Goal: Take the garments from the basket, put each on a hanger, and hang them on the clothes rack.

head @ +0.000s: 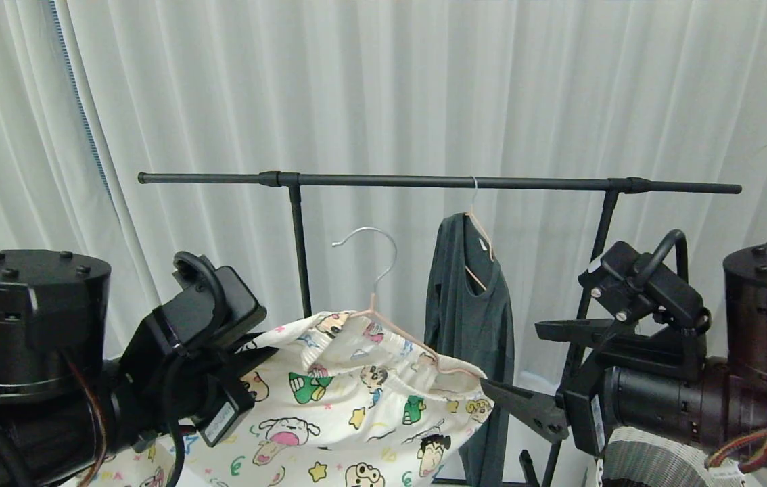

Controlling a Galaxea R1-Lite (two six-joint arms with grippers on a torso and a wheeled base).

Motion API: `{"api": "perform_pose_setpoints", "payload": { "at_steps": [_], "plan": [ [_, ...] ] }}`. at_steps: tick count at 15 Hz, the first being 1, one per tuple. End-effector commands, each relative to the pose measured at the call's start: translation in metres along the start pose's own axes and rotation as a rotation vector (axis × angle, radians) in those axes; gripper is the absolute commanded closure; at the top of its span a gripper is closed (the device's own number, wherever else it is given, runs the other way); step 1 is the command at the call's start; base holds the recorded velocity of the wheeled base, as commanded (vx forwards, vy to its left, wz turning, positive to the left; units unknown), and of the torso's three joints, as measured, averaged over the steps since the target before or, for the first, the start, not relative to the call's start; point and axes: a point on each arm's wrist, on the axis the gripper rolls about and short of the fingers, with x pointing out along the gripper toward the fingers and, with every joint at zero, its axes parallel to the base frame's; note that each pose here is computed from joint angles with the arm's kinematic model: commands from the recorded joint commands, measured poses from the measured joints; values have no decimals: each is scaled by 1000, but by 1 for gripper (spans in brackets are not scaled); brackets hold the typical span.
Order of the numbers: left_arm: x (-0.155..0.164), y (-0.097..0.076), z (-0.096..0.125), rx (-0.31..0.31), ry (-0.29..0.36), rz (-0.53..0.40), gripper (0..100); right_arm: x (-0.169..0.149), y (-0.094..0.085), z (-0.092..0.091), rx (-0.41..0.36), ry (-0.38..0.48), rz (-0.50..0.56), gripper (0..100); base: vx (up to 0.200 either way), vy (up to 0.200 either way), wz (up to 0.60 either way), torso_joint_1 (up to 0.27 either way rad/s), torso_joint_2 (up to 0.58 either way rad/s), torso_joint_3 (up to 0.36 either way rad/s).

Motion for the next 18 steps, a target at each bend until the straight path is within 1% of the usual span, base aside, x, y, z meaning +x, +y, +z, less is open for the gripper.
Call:
{"api": "perform_pose_setpoints", "payload": {
  "at_steps": [1, 2, 4, 6, 9, 11, 12, 13, 15, 18],
  "plan": [
    [-3, -17, 9, -27, -66, -67, 100, -5, 7, 3, -14, -19, 53, 0, 0, 0, 0, 0, 0, 0],
    [-5, -22, 11, -33, -95, -81, 100, -2, 8, 2, -42, -7, 76, 0, 0, 0, 0, 0, 0, 0],
    [-7, -28, 10, -31, -135, -99, 100, 7, 8, -3, -126, 21, 99, 0, 0, 0, 0, 0, 0, 0],
    [-10, -31, 11, -25, -167, -140, 100, 18, 4, -6, -179, 49, 88, 0, 0, 0, 0, 0, 0, 0],
    [-13, -36, 12, -9, -187, -174, 100, 26, -6, -9, -217, 77, 54, 0, 0, 0, 0, 0, 0, 0],
    [-16, -40, 14, 1, -212, -192, 100, 28, -7, -13, -222, 121, 62, 0, 0, 0, 0, 0, 0, 0],
    [-17, -44, 16, 13, -225, -215, 100, 27, -7, -16, -227, 156, 80, 0, 0, 0, 0, 0, 0, 0],
    [-18, -46, 17, 18, -229, -224, 100, 27, -6, -18, -243, 171, 102, 0, 0, 0, 0, 0, 0, 0],
    [-19, -50, 19, 28, -239, -244, 100, 28, -5, -20, -274, 183, 149, 0, 0, 0, 0, 0, 0, 0],
    [-20, -52, 21, 35, -254, -253, 100, 28, -4, -23, -274, 200, 175, 0, 0, 0, 0, 0, 0, 0]
  ]
}}
